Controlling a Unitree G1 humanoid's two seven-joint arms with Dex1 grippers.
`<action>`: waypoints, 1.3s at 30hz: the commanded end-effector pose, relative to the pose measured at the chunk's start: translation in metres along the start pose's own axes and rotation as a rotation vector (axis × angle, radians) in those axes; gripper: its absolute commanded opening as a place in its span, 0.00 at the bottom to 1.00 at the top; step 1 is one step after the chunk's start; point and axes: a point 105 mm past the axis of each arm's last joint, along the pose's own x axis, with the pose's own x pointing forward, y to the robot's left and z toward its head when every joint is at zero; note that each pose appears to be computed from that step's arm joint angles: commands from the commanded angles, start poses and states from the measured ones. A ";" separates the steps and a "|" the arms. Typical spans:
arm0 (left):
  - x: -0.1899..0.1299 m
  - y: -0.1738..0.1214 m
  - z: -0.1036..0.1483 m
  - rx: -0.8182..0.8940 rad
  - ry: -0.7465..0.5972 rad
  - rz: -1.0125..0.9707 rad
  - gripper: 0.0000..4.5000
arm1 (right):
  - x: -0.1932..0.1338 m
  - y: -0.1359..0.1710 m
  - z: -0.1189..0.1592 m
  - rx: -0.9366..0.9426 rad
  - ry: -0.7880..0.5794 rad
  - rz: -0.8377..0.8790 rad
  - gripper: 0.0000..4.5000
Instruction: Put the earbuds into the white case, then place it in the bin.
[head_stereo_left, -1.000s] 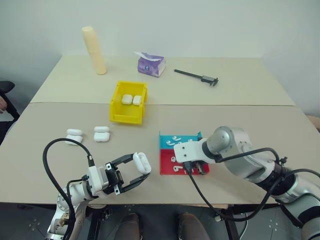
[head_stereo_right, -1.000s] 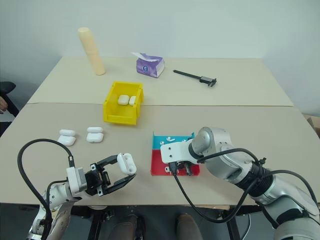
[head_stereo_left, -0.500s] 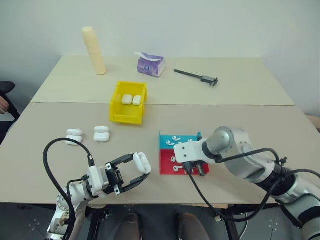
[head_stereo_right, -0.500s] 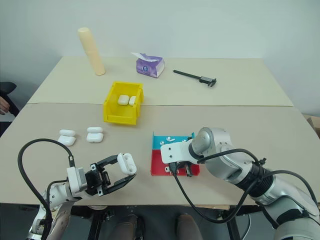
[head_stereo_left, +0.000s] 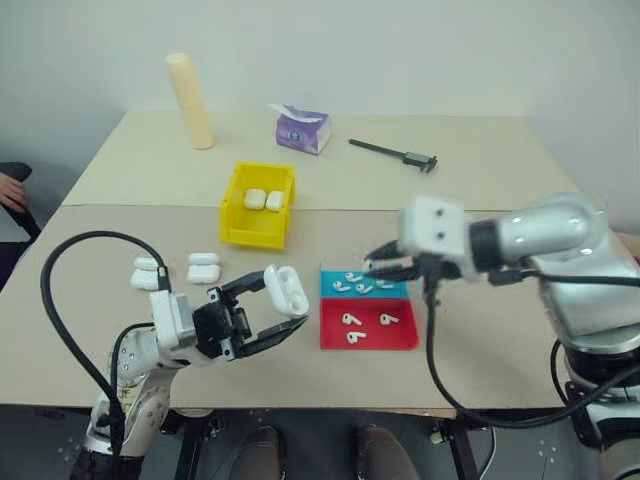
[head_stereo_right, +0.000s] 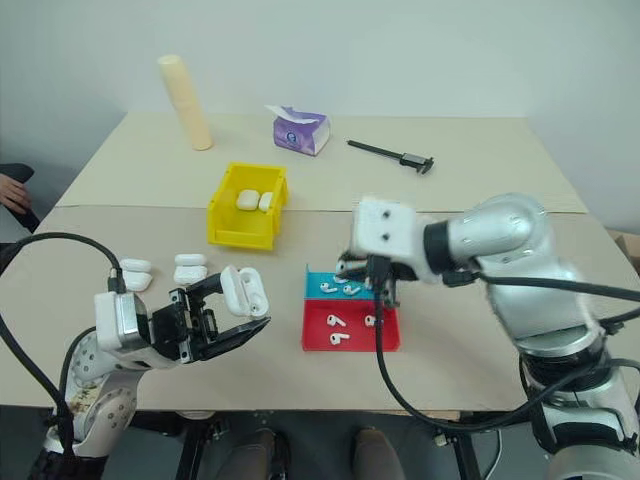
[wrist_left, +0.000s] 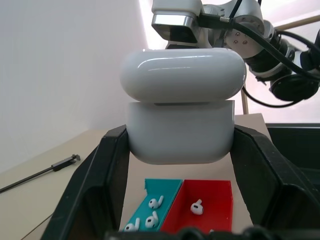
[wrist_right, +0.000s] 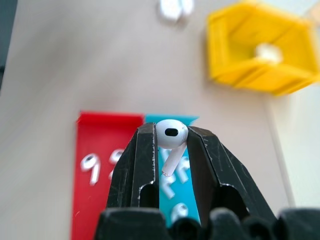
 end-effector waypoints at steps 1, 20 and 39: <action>0.012 -0.003 0.008 -0.017 -0.069 -0.073 0.61 | -0.016 -0.007 0.032 -0.023 -0.332 -0.095 0.14; 0.031 -0.002 0.006 -0.087 -0.153 -0.197 0.61 | 0.000 0.019 0.059 0.042 -0.998 -0.011 0.14; 0.036 -0.008 0.011 -0.085 -0.171 -0.191 0.61 | 0.025 0.035 0.037 0.073 -0.929 0.064 0.14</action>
